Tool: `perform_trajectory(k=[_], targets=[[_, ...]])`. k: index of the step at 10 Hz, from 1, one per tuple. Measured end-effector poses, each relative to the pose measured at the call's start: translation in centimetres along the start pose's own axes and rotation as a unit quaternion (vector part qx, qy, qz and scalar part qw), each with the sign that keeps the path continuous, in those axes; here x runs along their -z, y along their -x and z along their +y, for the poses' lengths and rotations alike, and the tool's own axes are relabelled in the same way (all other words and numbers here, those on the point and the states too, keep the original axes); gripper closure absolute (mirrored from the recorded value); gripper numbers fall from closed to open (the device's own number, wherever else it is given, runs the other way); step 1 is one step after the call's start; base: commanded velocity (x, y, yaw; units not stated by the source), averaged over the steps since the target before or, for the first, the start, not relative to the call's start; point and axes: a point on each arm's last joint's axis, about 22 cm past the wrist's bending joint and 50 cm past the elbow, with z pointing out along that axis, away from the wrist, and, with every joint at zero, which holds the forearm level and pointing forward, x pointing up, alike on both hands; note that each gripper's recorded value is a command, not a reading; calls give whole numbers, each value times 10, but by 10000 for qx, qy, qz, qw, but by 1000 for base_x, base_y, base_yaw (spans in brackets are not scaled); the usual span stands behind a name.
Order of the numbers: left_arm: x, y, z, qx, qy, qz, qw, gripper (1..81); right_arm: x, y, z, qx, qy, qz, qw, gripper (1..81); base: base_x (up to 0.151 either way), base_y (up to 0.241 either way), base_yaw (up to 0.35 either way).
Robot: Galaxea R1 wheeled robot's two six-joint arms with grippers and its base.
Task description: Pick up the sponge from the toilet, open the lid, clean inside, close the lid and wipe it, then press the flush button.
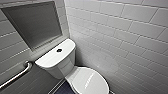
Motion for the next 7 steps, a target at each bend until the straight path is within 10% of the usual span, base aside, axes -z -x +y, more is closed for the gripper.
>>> perform_trajectory(k=[7], targets=[[-34,-31,34,-80,348,-42,9994,10,10,63,11,-12,163,-503,9986,811,0,0,0]])
